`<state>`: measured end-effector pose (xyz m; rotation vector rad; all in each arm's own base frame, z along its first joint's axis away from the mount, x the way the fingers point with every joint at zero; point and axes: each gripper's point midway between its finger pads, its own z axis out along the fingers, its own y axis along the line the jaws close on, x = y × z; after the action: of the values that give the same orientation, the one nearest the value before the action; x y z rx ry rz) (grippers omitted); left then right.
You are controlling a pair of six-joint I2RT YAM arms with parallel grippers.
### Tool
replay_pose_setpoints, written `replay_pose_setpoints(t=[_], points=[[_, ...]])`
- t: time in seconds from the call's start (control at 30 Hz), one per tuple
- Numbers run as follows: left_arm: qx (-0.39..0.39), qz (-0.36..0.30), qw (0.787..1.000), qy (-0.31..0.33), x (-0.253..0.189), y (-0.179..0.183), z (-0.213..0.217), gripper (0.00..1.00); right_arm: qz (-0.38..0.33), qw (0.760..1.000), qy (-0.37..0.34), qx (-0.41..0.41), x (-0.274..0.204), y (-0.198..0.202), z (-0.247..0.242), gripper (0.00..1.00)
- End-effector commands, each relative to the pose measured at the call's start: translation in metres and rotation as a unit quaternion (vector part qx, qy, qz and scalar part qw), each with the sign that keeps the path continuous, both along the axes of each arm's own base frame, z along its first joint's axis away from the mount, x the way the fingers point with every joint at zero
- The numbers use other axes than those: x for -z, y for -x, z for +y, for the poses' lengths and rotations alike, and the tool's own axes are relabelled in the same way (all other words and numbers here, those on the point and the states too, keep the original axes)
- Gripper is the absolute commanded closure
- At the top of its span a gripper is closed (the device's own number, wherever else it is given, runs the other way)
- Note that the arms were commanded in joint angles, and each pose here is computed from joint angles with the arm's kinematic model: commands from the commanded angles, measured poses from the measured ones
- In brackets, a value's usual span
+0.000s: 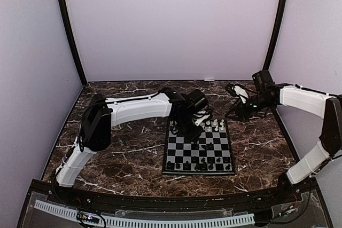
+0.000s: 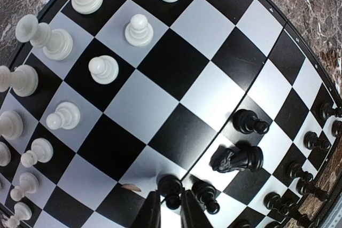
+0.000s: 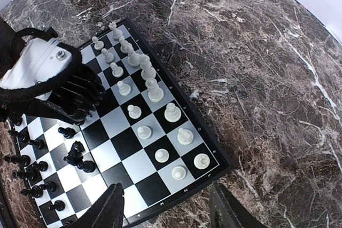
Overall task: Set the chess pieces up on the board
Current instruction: Pick up the pawn from the chessboard.
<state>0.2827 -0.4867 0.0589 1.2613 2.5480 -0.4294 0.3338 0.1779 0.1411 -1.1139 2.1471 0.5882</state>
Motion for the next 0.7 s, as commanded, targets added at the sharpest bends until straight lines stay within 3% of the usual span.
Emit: replay_pose_setpoints(t=[0.0, 0.3, 0.47, 0.67], points=[[0.002, 0.002, 1.000, 0.013, -0.009, -0.002, -0.004, 0.88, 0.002, 1.000, 0.002, -0.008, 0.003, 0.000, 0.003, 0.44], [-0.004, -0.020, 1.000, 0.015, -0.030, -0.007, 0.001, 1.00, 0.003, 1.000, 0.004, -0.009, 0.004, 0.000, 0.003, 0.45], [-0.004, -0.037, 0.999, 0.016, -0.060, -0.002, 0.015, 1.00, 0.004, 1.000, 0.004, -0.008, 0.004, 0.000, 0.003, 0.45], [0.015, -0.022, 0.999, -0.017, -0.051, 0.026, 0.046, 1.00, 0.006, 1.000, 0.005, -0.011, 0.005, 0.001, 0.005, 0.46]])
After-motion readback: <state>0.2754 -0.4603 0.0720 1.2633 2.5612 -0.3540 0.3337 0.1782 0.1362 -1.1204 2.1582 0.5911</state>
